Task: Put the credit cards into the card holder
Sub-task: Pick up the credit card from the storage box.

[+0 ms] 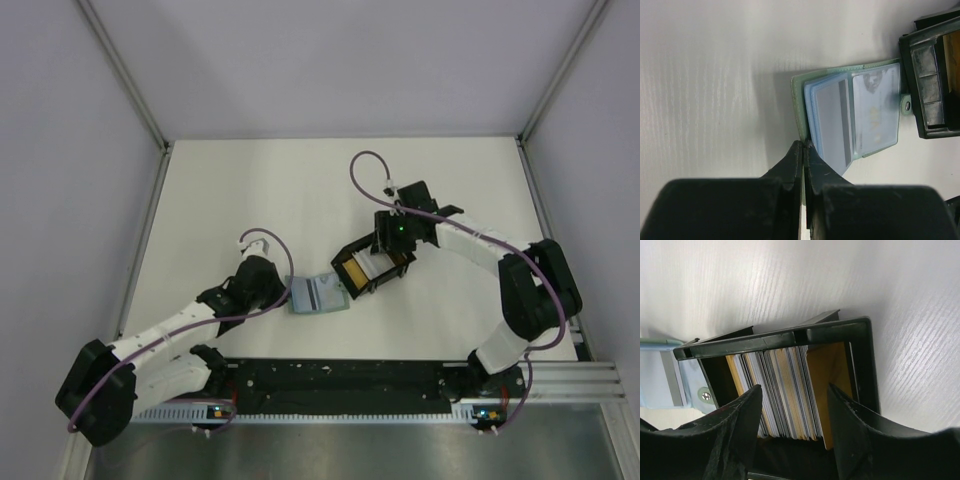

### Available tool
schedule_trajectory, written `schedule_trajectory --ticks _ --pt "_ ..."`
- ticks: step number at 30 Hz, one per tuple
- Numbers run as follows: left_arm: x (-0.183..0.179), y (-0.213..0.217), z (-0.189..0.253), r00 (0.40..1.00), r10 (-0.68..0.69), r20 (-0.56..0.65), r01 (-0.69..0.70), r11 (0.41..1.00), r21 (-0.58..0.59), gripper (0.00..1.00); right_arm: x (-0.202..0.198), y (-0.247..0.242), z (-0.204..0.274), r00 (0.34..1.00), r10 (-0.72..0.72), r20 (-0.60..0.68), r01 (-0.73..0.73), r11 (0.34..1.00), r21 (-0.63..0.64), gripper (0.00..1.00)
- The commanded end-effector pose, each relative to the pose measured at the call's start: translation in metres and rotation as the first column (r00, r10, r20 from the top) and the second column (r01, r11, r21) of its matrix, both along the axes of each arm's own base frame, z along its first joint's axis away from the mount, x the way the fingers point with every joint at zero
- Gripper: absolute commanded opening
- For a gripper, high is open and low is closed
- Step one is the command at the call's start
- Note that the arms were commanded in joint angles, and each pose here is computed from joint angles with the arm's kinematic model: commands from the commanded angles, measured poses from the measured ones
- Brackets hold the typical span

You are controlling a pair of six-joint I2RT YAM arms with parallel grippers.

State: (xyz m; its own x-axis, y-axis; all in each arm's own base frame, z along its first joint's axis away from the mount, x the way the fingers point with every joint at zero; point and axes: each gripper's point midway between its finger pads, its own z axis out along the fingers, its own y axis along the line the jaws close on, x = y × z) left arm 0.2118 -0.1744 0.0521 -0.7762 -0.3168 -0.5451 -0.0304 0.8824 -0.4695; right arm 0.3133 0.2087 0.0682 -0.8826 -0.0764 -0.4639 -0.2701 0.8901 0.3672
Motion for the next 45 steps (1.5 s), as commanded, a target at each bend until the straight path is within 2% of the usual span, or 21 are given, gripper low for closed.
schedule_trajectory --ticks 1,6,18,23,29,33,37,40,45 --pt "0.011 -0.008 0.015 0.999 -0.013 0.051 0.014 1.0 -0.028 0.0 0.01 -0.001 -0.005 1.0 0.003 0.029 -0.001 0.998 -0.064 0.56" --pt "0.011 -0.009 0.015 0.999 -0.013 0.05 0.015 0.999 -0.03 0.0 0.005 0.002 -0.006 1.0 0.014 0.016 -0.013 0.998 -0.066 0.54" --pt "0.012 -0.009 0.015 0.999 -0.014 0.051 0.015 0.999 -0.03 0.0 0.007 0.007 0.026 0.998 0.005 0.059 -0.007 0.999 0.032 0.24" --pt "0.012 -0.008 0.013 0.999 -0.012 0.048 0.013 0.999 -0.029 0.0 0.007 0.007 0.029 0.998 0.005 0.058 -0.008 0.999 0.051 0.2" --pt "0.011 -0.009 0.013 0.999 -0.017 0.048 0.018 0.999 -0.033 0.0 0.006 0.007 0.03 0.999 0.007 0.053 -0.01 0.998 0.065 0.06" --pt "0.012 -0.008 0.013 0.999 -0.015 0.049 0.016 0.999 -0.033 0.0 0.008 0.006 0.033 0.998 -0.001 0.061 -0.003 0.998 0.068 0.01" --pt "0.011 -0.009 0.013 0.999 -0.018 0.048 0.02 0.999 -0.032 0.0 0.011 0.003 0.033 0.997 -0.014 0.072 0.01 0.999 0.054 0.03" --pt "0.011 -0.009 0.013 0.999 -0.02 0.049 0.022 0.999 -0.03 0.0 0.015 -0.002 0.032 0.996 -0.033 0.087 0.03 0.999 0.029 0.35" --pt "0.012 -0.009 0.014 0.999 -0.019 0.05 0.02 0.999 -0.034 0.0 0.016 -0.001 0.024 0.997 -0.025 0.067 0.024 1.0 0.017 0.45"
